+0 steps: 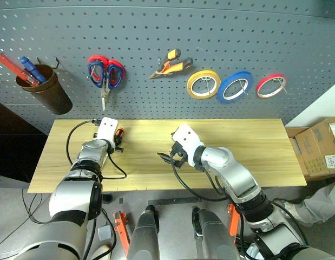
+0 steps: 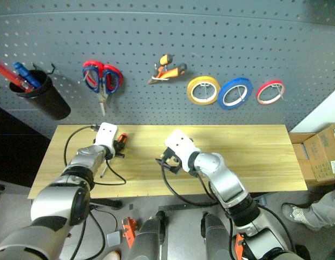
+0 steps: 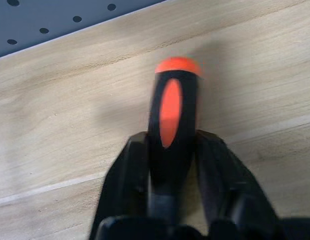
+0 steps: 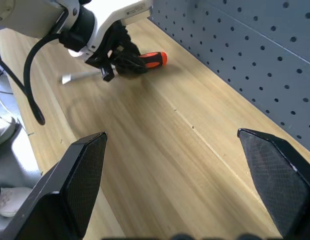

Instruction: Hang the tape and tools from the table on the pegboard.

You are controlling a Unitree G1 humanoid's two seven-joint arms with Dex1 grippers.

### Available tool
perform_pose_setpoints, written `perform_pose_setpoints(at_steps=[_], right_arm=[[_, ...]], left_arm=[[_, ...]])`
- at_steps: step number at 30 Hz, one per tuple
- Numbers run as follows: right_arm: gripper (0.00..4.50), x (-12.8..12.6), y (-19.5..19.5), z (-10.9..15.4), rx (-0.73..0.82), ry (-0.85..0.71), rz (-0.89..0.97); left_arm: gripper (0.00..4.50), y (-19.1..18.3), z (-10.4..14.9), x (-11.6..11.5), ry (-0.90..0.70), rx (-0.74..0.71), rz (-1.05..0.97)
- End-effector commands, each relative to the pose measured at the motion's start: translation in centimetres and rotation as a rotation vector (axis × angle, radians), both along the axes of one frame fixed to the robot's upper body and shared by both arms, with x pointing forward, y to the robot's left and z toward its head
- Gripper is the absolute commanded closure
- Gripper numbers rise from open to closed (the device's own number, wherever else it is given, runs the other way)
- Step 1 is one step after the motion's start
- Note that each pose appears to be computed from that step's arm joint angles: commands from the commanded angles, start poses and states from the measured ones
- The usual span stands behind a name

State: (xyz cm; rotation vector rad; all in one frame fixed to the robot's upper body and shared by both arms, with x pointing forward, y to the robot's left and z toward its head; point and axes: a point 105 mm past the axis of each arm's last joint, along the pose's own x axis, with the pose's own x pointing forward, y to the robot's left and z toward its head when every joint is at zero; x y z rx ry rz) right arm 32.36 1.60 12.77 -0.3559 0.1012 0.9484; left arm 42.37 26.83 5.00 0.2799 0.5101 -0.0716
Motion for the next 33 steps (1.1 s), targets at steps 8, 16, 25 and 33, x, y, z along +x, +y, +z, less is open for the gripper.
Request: perform_pose_setpoints(at_steps=[8, 16, 25, 33], right_arm=[[0.0, 0.0, -0.1, 1.8, 0.034, -0.062, 0.01], [0.0, -2.4, -1.8, 5.5, 0.188, -0.065, 0.109], [0.0, -4.3, -1.2, 10.5, 0.551, -0.01, 0.218], [0.0, -2.3, 0.3, 13.7, 0.68, -0.069, 0.23]], left_arm=[[3.58, -0.5, -0.4, -0.2, 0.022, -0.031, -0.031], [3.58, -2.1, 4.4, 0.2, -0.274, 0.033, -0.12], [3.58, -2.0, 15.6, -6.9, -0.771, 0.285, 0.078], [3.58, 0.4, 26.3, -6.0, -1.083, 0.441, 0.211]])
